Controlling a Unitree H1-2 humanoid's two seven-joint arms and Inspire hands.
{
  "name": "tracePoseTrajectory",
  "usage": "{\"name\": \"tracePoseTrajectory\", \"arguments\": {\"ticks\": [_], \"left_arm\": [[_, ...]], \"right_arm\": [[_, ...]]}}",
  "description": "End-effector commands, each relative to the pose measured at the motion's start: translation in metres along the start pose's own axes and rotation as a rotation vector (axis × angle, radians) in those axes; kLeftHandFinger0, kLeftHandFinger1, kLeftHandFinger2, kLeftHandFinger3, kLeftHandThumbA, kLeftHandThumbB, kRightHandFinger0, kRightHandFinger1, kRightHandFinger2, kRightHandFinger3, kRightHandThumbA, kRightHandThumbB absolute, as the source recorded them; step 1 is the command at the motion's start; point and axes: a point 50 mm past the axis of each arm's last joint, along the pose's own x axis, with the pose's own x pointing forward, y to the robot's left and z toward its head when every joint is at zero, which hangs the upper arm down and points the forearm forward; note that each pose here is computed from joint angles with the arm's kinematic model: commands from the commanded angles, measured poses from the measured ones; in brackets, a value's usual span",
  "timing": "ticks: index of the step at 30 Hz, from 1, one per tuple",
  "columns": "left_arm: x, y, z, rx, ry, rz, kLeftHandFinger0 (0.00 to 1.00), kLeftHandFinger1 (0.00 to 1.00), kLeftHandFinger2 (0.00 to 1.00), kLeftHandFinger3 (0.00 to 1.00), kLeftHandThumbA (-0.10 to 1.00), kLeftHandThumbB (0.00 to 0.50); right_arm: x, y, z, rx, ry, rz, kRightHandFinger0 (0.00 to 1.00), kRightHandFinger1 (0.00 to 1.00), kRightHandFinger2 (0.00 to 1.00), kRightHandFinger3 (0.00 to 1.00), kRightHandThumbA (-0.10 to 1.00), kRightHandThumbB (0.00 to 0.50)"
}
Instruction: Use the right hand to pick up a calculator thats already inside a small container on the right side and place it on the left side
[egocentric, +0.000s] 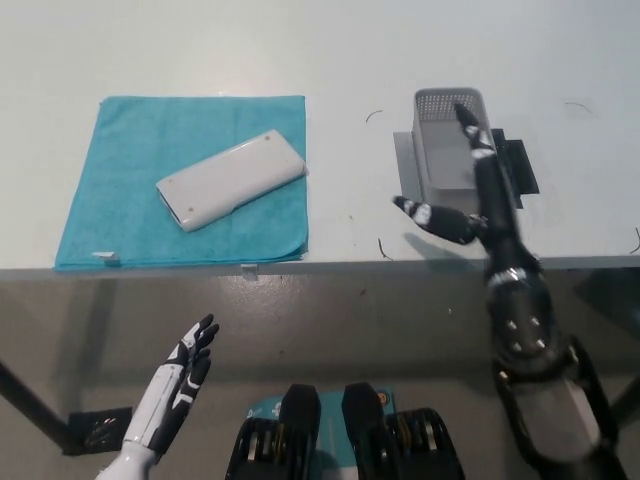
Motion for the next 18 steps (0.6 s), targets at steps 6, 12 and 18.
{"name": "tracePoseTrajectory", "arguments": {"ticks": [6,12,18], "left_arm": [[0.054,0.019,0.034,0.019,-0.173,0.042,1.0,1.0,1.0,1.0,1.0,0.026],[0.059,0.019,0.035,0.021,-0.193,0.043,1.0,1.0,1.0,1.0,1.0,0.007],[0.061,0.02,0.038,0.008,-0.187,0.049,1.0,1.0,1.0,1.0,1.0,0.01]], "right_arm": [[-0.138,-0.107,0.169,0.091,-0.963,-0.197,1.0,1.0,1.0,1.0,1.0,0.392],[-0.157,-0.088,0.109,0.134,-0.747,-0.149,1.0,1.0,1.0,1.0,1.0,0.332],[-0.158,-0.064,0.05,0.128,-0.518,-0.107,1.0,1.0,1.0,1.0,1.0,0.306]]}}
